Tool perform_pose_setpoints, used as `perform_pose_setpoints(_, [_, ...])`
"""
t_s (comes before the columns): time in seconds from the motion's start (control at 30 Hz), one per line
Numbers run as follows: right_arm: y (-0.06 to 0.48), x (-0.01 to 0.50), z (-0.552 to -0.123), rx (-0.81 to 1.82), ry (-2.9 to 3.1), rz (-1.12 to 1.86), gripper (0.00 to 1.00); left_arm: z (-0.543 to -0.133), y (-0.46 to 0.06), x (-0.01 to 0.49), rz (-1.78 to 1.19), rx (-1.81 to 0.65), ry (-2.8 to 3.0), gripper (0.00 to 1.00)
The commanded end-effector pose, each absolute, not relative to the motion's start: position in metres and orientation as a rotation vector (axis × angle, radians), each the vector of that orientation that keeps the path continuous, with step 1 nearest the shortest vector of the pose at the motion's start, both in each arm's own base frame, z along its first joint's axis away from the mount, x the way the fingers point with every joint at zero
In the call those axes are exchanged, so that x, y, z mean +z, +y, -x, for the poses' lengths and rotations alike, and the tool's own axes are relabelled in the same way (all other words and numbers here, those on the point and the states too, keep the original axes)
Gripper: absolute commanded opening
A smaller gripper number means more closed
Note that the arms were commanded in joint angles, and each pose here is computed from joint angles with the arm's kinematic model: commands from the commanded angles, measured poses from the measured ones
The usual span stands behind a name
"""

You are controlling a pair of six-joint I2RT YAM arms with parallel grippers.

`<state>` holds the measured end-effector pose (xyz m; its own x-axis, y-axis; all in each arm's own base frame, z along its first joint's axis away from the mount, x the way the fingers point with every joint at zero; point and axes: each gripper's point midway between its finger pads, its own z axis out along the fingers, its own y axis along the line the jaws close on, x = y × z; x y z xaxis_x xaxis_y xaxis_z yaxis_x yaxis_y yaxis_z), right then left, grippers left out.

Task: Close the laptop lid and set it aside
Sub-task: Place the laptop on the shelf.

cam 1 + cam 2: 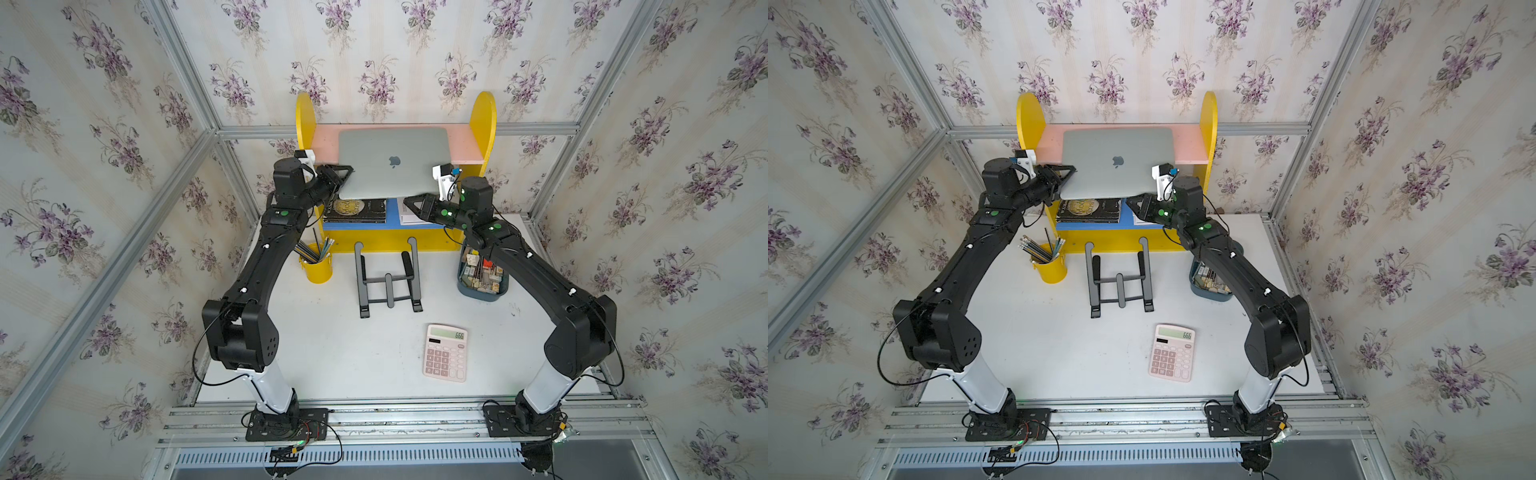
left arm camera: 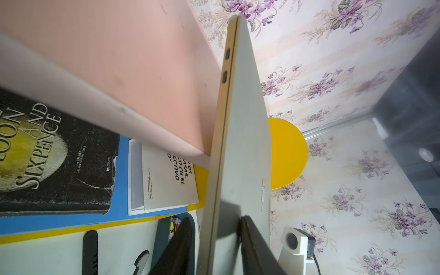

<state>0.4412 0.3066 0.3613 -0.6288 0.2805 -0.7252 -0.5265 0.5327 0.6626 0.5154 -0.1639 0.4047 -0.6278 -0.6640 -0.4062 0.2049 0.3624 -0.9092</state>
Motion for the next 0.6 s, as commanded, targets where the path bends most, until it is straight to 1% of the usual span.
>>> perform_pose_setpoints(0.0, [0.307, 0.376, -0.446, 1.192, 1.861, 0.201, 0.27, -0.520, -0.159, 0.401, 0.418, -1.321, 1.836, 0.40])
perform_pose_setpoints(0.23, [0.308, 0.385, -0.448, 1.197, 1.847, 0.203, 0.27, -0.519, -0.160, 0.412, 0.389, -1.311, 1.836, 0.53])
perform_pose_setpoints(0.3, [0.308, 0.387, -0.450, 1.195, 1.843, 0.201, 0.27, -0.519, -0.160, 0.414, 0.381, -1.307, 1.838, 0.55])
perform_pose_setpoints(0.37, [0.308, 0.389, -0.450, 1.195, 1.841, 0.202, 0.27, -0.518, -0.161, 0.416, 0.370, -1.304, 1.843, 0.60])
perform_pose_setpoints(0.57, [0.310, 0.395, -0.456, 1.183, 1.843, 0.209, 0.28, -0.515, -0.162, 0.427, 0.312, -1.289, 1.853, 0.67])
